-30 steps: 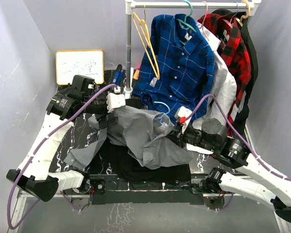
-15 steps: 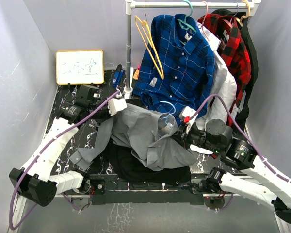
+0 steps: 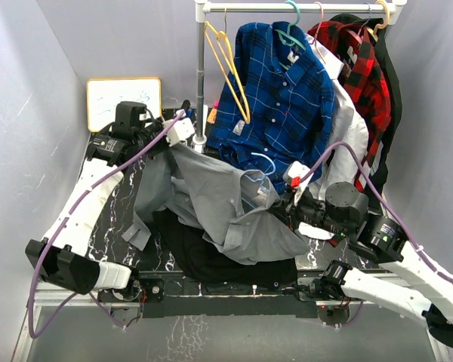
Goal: Place the shirt on the hanger
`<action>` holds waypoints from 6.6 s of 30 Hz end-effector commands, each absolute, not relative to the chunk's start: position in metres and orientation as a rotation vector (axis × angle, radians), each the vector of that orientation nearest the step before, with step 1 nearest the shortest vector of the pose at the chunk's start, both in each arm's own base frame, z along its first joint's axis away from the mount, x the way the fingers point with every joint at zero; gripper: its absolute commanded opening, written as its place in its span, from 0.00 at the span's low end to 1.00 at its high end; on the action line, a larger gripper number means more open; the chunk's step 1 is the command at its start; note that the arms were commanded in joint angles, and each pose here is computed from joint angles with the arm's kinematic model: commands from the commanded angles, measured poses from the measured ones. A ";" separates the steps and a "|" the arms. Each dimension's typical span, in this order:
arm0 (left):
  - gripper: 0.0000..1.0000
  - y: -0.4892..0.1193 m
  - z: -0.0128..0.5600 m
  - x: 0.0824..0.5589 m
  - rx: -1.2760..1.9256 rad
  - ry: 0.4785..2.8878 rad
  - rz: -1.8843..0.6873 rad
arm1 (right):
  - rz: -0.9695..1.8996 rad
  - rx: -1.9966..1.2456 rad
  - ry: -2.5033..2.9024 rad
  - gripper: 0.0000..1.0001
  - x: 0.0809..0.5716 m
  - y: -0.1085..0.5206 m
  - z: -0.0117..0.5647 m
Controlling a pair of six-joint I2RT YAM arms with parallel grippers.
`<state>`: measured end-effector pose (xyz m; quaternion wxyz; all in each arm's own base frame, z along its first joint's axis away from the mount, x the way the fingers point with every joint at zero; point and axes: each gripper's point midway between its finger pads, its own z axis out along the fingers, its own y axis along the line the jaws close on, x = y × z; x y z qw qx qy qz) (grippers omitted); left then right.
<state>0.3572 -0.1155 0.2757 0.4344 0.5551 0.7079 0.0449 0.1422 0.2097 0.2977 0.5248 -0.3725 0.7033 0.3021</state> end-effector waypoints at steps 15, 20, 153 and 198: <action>0.00 -0.071 0.400 0.459 1.198 1.562 0.492 | 0.707 -0.794 1.550 0.00 0.158 0.213 0.386; 0.37 -0.059 0.407 0.471 1.117 1.576 0.514 | 0.666 -0.766 1.674 0.00 0.163 0.207 0.358; 0.98 -0.067 0.310 0.404 0.431 2.079 -0.005 | 0.046 -0.298 1.313 0.00 0.505 0.146 0.526; 0.98 -0.036 0.298 0.296 0.529 2.140 0.065 | 0.494 -0.015 2.054 0.98 0.247 0.229 0.260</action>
